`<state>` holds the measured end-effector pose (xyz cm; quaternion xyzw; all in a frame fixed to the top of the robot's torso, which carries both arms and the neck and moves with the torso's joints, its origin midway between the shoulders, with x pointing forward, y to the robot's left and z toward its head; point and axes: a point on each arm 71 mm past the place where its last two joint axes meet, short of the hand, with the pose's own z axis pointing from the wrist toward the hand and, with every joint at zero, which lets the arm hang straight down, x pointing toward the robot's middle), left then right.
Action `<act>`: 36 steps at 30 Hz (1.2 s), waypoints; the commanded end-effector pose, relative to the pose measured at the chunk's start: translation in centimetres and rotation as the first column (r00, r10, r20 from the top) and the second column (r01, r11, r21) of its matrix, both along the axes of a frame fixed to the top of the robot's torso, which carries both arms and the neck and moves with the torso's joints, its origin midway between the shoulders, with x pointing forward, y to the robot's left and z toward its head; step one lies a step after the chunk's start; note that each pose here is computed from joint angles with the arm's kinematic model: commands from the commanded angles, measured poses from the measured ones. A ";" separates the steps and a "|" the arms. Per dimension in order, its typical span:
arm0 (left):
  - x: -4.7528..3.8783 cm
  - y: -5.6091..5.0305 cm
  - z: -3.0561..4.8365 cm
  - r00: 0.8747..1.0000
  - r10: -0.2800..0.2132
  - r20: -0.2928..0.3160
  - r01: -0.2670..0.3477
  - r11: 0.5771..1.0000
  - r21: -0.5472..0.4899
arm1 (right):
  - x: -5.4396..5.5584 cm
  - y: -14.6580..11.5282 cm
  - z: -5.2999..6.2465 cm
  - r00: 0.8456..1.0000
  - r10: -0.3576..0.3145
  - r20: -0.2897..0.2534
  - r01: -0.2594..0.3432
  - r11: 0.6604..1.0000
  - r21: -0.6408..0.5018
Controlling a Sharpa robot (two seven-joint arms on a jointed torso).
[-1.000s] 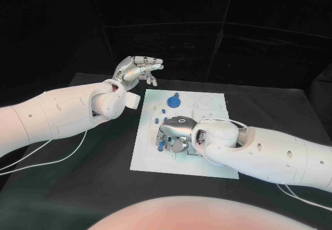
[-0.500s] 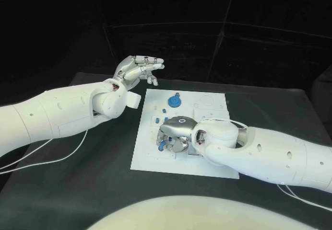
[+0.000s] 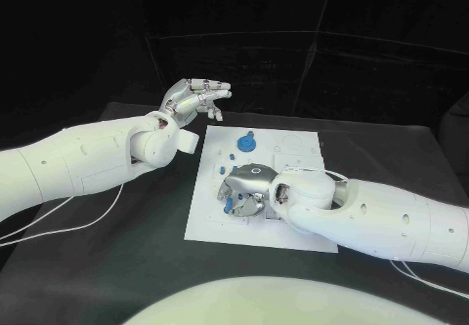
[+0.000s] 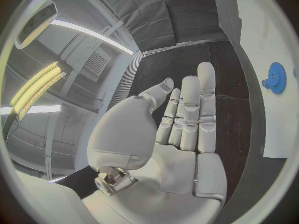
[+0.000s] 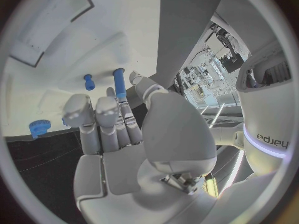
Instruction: Assemble the parts on the task board
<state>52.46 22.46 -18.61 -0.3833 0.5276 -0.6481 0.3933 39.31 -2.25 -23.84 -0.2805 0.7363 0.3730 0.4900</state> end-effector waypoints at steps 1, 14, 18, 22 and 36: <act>-0.01 -0.1 0.17 1.000 -0.010 0.003 0.010 1.000 -0.008 | -0.1 0.0 0.4 1.000 0.007 0.022 -0.007 0.999 0.039; -0.01 0.1 0.16 1.000 -0.007 0.002 0.007 1.000 -0.006 | 0.0 -1.3 0.5 0.999 -0.020 0.036 0.019 0.999 0.045; 0.00 0.1 0.15 1.000 -0.007 0.002 0.007 1.000 -0.006 | -0.1 -1.4 0.5 0.999 -0.020 0.037 0.019 0.999 0.042; 0.01 0.1 0.15 1.000 -0.008 0.002 0.008 1.000 -0.006 | -0.2 -1.2 0.6 0.999 -0.011 0.034 0.009 0.999 0.045; 0.01 0.1 0.13 1.000 -0.007 0.001 0.007 1.000 -0.005 | -0.8 -1.1 0.7 1.000 0.014 -0.027 -0.013 0.998 0.062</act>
